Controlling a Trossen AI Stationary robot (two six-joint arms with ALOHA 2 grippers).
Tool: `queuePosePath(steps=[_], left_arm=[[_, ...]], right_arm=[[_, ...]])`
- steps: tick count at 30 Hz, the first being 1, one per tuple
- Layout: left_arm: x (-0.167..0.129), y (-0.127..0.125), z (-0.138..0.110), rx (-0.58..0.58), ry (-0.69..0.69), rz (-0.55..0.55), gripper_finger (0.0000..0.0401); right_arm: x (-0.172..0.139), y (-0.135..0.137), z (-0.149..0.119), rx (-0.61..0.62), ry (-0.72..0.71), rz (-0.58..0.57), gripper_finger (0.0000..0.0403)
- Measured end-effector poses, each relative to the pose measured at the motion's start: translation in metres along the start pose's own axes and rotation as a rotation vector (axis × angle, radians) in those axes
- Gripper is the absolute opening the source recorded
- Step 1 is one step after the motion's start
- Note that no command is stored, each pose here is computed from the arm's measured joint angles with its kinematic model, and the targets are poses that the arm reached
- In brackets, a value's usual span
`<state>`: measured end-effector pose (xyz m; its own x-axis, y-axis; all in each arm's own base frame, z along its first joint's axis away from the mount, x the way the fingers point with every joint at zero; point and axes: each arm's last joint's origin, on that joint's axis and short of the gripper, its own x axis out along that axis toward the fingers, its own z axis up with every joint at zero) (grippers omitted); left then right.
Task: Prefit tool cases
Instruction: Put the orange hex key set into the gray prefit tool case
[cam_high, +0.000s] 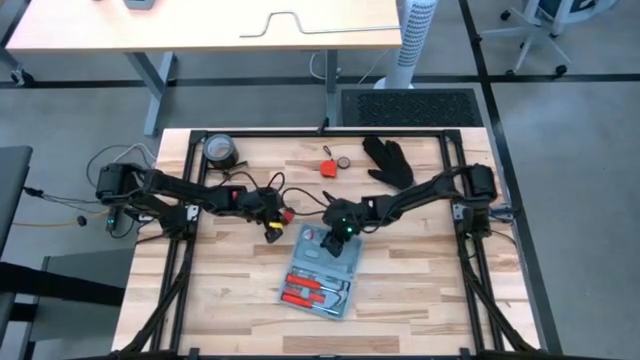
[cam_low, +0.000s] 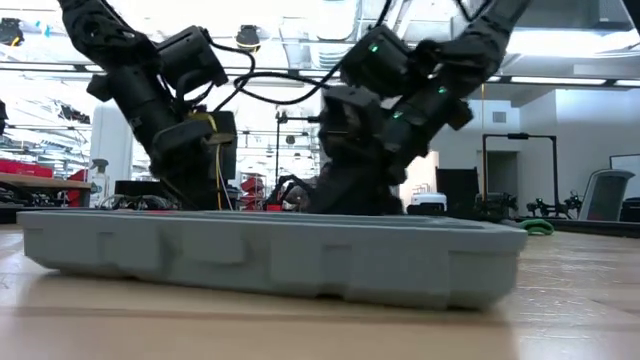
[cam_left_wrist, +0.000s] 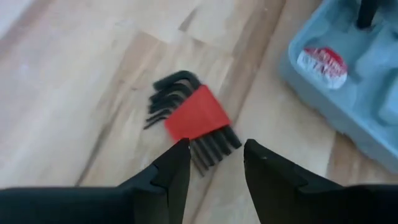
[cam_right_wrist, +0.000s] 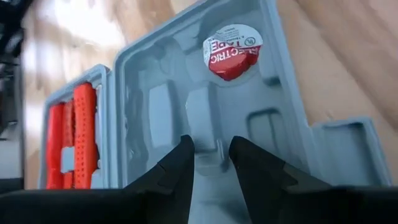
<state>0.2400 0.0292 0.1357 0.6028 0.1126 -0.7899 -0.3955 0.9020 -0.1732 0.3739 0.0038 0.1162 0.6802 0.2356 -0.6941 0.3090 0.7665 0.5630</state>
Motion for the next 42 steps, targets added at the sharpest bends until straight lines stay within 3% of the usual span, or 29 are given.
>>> queuePosePath(steps=[7,13,22,27,38,42], left_arm=[[-0.011,0.001,0.011,-0.058,-0.014,0.101,0.0139],[-0.012,-0.001,0.020,-0.162,-0.036,0.055,0.0140],[-0.003,0.002,0.019,-0.239,-0.026,0.079,0.0140],[0.012,0.003,0.016,-0.224,0.034,0.112,0.0140],[0.028,-0.009,0.039,-0.176,0.096,0.092,0.0140],[0.022,-0.004,0.042,-0.081,0.154,0.224,0.0140]], right_arm=[[-0.030,0.013,0.015,-0.013,-0.119,-0.058,0.0126],[-0.036,0.005,0.022,0.004,-0.138,-0.078,0.0127],[-0.041,-0.009,0.031,0.018,-0.153,-0.108,0.0127],[-0.042,-0.014,0.032,0.022,-0.142,-0.126,0.0127],[-0.044,-0.018,0.032,0.024,-0.122,-0.139,0.0127],[-0.043,-0.018,0.032,0.025,-0.117,-0.142,0.0127]])
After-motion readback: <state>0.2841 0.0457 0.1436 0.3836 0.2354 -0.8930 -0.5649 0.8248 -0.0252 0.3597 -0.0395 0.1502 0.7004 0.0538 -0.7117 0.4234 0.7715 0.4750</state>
